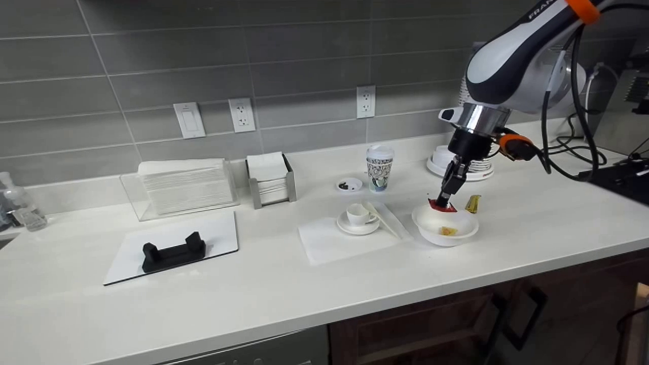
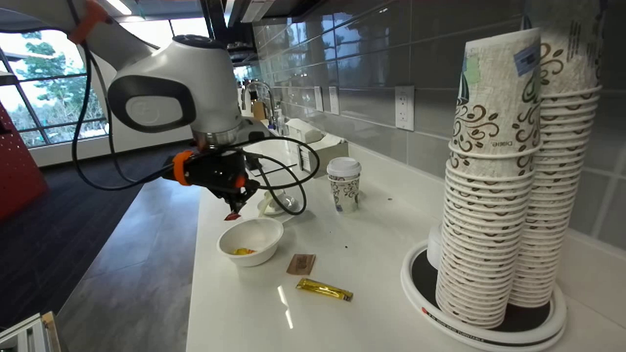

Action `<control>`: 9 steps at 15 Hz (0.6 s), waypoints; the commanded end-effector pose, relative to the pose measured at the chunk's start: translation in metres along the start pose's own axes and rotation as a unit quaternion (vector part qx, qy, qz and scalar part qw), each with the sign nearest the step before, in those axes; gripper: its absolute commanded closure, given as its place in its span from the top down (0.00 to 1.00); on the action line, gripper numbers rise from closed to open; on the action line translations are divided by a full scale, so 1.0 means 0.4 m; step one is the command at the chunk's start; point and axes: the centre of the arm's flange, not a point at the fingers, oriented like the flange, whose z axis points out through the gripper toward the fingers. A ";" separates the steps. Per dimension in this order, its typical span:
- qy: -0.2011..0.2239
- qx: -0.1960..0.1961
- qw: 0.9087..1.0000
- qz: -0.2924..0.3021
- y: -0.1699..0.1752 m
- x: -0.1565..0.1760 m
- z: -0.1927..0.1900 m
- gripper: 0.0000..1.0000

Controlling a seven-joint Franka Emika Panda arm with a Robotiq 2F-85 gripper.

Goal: Put the orange sachet inside the white bowl

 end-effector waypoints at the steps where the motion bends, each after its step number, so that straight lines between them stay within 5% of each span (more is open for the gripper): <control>1: 0.018 -0.037 0.998 0.039 -0.015 -0.001 0.014 0.01; 9: 0.006 -0.088 0.993 0.084 -0.010 0.012 0.055 0.01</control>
